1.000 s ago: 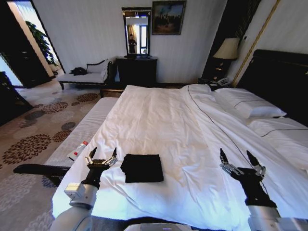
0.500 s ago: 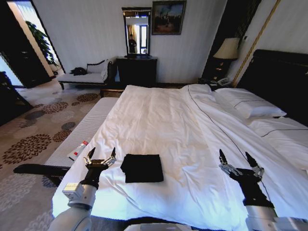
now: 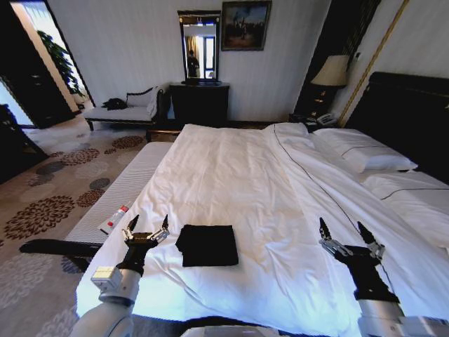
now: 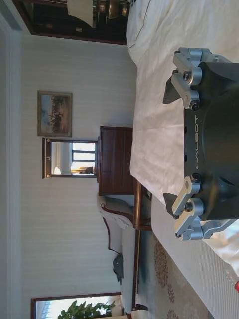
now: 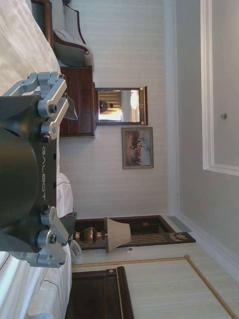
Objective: Fold the clothes on the bed.
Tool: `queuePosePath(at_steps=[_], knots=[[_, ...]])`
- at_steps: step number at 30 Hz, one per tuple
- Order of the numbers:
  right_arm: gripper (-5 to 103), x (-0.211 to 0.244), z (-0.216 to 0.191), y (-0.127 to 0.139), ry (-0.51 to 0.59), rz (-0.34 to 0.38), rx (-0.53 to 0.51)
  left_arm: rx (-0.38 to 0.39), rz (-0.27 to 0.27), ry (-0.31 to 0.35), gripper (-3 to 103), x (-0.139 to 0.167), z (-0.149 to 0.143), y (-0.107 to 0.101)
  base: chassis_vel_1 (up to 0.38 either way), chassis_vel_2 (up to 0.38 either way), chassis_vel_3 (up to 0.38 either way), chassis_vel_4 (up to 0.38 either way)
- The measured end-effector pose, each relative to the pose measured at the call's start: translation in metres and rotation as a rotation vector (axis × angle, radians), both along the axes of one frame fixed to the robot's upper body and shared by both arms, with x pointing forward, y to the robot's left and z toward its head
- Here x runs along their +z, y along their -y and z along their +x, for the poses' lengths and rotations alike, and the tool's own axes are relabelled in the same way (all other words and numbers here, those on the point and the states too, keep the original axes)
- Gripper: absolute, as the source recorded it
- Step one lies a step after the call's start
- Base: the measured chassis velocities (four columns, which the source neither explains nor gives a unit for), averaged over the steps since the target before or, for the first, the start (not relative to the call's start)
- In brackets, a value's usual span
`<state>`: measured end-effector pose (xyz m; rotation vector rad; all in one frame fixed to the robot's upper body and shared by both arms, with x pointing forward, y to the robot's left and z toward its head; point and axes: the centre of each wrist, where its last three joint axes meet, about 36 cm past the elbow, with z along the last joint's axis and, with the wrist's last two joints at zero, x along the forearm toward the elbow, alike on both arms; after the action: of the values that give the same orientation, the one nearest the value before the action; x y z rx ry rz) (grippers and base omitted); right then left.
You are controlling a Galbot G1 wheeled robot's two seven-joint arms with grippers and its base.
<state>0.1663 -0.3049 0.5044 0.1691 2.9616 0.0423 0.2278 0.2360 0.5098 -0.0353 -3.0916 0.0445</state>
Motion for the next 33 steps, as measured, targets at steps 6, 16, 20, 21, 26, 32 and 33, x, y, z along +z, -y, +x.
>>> queuePosePath(at_steps=[6, 16, 20, 21, 26, 32, 33], knots=[[100, -0.0001, 0.0001, 0.0001, 0.0, 0.0, 0.0, 0.0, 0.0, 0.0, 100, -0.0001, 0.0, 0.0, 0.0, 0.0, 0.0, 0.0], [100, -0.0001, 0.0001, 0.0001, 0.0, 0.0, 0.0, 0.0, 0.0, 0.0, 100, -0.0002, 0.0001, -0.0001, 0.0, 0.0, 0.0, 0.0], [100, -0.0001, 0.0001, 0.0001, 0.0, 0.0, 0.001, 0.0, 0.0, 0.0, 100, -0.0002, 0.0001, -0.0001, 0.0, 0.0, 0.0, 0.0], [100, -0.0001, 0.0001, 0.0001, 0.0, 0.0, 0.001, 0.0, 0.0, 0.0, 100, -0.0002, 0.0001, -0.0001, 0.0, 0.0, 0.0, 0.0], [100, -0.0001, 0.0001, 0.0001, 0.0, 0.0, 0.001, 0.0, 0.0, 0.0, 100, -0.0002, 0.0001, -0.0001, 0.0, 0.0, 0.0, 0.0], [100, -0.0001, 0.0001, 0.0001, 0.0, 0.0, 0.001, 0.0, 0.0, 0.0, 100, -0.0002, 0.0001, -0.0001, 0.0, 0.0, 0.0, 0.0], [100, -0.0001, 0.0001, 0.0001, 0.0, 0.0, 0.001, 0.0, 0.0, 0.0, 100, -0.0002, 0.0001, -0.0001, 0.0, 0.0, 0.0, 0.0]])
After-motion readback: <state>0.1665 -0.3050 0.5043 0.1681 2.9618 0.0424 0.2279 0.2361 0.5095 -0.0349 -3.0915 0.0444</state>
